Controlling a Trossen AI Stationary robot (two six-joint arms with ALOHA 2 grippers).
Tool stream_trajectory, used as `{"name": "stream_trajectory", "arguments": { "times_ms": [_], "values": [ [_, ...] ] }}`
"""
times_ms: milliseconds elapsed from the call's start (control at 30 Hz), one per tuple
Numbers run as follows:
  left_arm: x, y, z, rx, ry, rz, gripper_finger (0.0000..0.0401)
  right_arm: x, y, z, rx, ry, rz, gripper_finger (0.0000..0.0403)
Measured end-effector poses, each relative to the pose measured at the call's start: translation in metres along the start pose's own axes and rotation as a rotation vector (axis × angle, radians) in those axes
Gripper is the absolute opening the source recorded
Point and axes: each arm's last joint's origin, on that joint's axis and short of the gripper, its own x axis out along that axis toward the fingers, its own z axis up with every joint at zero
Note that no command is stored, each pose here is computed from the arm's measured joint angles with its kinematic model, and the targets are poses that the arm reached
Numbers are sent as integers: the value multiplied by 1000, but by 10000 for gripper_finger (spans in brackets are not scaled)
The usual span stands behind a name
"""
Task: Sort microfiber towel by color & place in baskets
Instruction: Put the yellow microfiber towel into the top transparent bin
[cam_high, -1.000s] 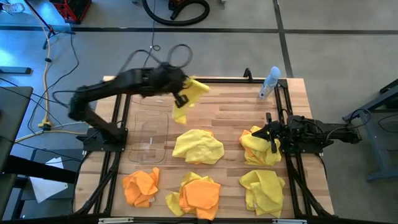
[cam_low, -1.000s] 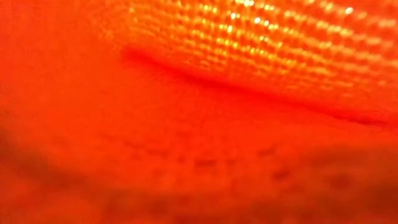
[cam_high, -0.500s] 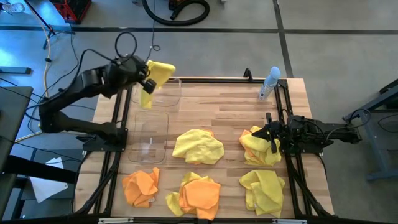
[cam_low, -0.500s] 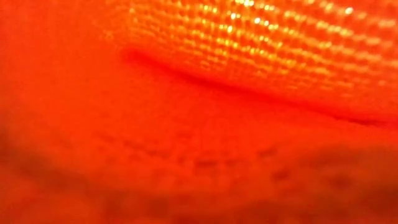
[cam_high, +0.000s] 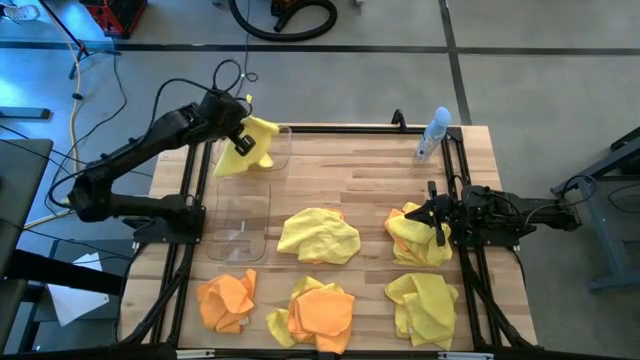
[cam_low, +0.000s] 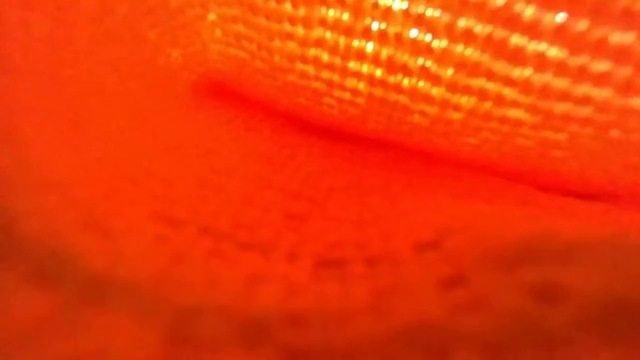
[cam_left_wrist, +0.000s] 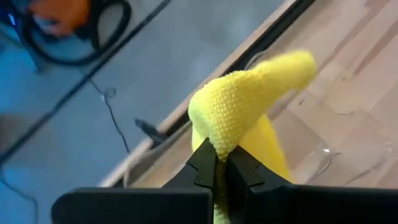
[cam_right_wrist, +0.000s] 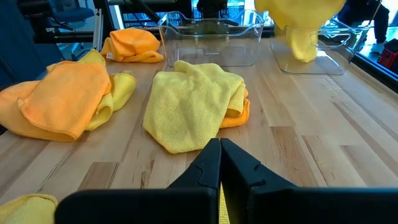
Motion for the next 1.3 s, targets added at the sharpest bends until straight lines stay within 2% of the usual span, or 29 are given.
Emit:
{"name": "stream_trajectory", "arguments": {
  "times_ms": [133, 233, 333, 400, 467, 667, 767, 867, 1033, 1167, 1300],
  "values": [
    [21, -1, -13, -60, -2, -66, 0, 0, 0, 0, 0, 0, 0, 0],
    [34, -5, -17, -57, -58, -110, 1, 0, 0, 0, 0, 0, 0, 0],
    [47, -12, -16, 27, -113, -207, 1, 0, 0, 0, 0, 0, 0, 0],
    [54, -17, -12, 136, -169, -315, 1, 0, 0, 0, 0, 0, 0, 0],
    [60, -20, -8, 236, -219, -366, 1, 0, 0, 0, 0, -1, 0, 0],
    [75, -20, -2, 451, -283, -304, 1, 0, 0, 0, 0, -1, -1, 0],
    [75, -14, -2, 499, -280, -251, 1, 0, 0, 0, 0, 0, 0, 0],
    [75, -5, -12, 420, -163, -213, 1, 0, 0, 0, 0, 0, 0, 0],
    [77, 3, -38, 186, 128, -169, 1, 0, 0, 0, 0, 0, 0, 0],
    [82, 2, -47, 73, 183, -120, 1, 0, 0, 0, 0, 0, 0, 0],
    [84, 1, -46, -21, 152, -107, 11, 0, 0, 0, 0, 0, 0, 0]
  ]
}}
